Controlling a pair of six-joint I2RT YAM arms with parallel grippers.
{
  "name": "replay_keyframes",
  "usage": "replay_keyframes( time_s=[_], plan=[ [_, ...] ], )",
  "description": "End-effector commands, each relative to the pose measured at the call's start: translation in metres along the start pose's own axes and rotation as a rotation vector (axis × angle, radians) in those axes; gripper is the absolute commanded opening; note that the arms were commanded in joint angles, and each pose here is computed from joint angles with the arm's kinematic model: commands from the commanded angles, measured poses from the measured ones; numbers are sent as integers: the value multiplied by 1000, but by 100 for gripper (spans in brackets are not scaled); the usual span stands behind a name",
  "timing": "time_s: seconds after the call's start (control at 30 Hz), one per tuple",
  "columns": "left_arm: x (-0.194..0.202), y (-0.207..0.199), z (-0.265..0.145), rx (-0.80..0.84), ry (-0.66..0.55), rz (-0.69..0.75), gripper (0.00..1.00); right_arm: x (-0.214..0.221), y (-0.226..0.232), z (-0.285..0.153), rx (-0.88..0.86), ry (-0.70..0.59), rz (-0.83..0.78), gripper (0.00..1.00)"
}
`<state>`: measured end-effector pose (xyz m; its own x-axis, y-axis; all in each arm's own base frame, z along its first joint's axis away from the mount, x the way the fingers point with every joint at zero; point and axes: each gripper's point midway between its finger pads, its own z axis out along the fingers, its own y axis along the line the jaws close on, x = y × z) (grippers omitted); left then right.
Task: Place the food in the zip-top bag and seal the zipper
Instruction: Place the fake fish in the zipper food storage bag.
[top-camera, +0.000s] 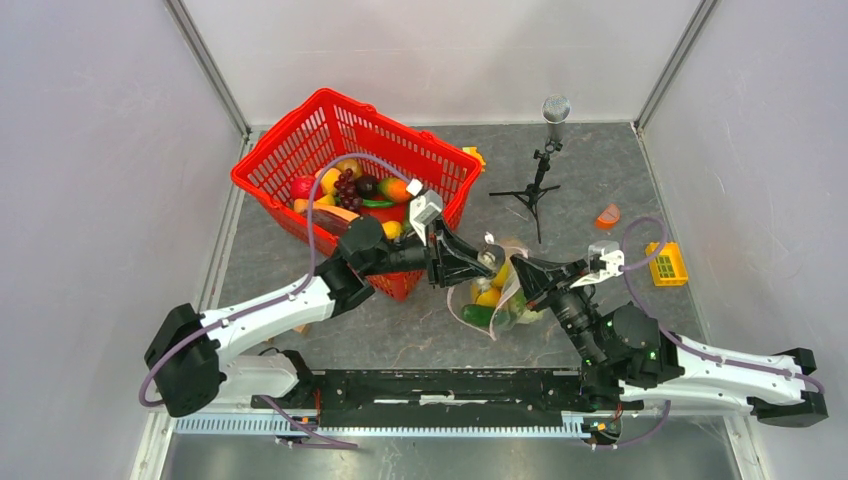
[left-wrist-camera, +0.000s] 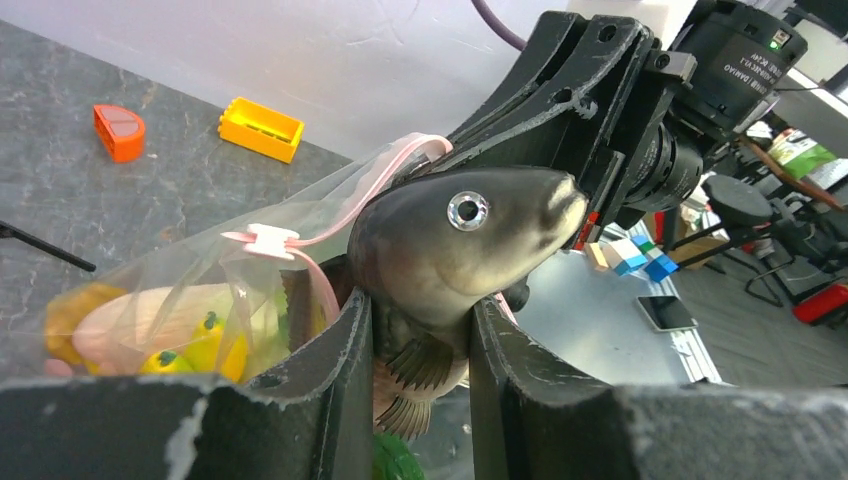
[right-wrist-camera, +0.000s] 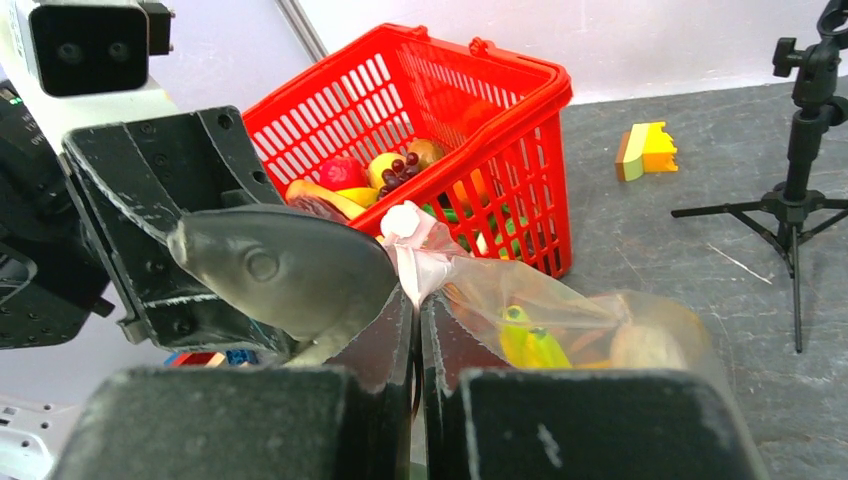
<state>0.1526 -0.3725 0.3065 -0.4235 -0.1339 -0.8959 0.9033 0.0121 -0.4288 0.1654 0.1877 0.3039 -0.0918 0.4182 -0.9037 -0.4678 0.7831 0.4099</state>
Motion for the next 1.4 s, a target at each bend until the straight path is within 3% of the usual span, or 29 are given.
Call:
replay_keyframes(
  time_s=[0.0,0.17,0.27,0.3,0.33,0.4,0.43,0.47,0.7,0.87,1.0,1.23,1.37],
  plan=[
    [-24,-11,14,19,-91,196,17,-40,22,0,-75,-80,133,6],
    [-16,-19,28,100,-69,215,21,-48,22,1,-66,-102,150,6],
    [-4,-9,28,73,-43,199,31,-51,18,1,-45,-111,160,6],
    [0,-7,27,70,-35,190,41,-52,16,0,-39,-117,165,6],
    [5,-5,26,56,-18,166,59,-52,14,0,-31,-119,166,6],
    [10,-2,22,24,8,146,69,-54,10,-1,-16,-124,171,6],
    [7,-2,18,8,-1,143,81,-54,8,-1,-7,-125,170,6],
    [3,-3,14,-8,-17,147,99,-54,6,-1,1,-124,167,6],
    [-23,-1,-14,-166,-5,268,100,-53,-1,-1,41,-121,150,6],
    [-22,2,-19,-208,99,298,100,-51,3,2,39,-109,124,6],
    [-4,7,-19,-217,278,260,85,-49,6,4,38,-102,106,6],
    [12,34,-39,-434,465,243,73,-44,10,9,44,-86,76,6],
    [35,32,-42,-424,570,229,67,-42,11,10,46,-82,68,6]
  ],
)
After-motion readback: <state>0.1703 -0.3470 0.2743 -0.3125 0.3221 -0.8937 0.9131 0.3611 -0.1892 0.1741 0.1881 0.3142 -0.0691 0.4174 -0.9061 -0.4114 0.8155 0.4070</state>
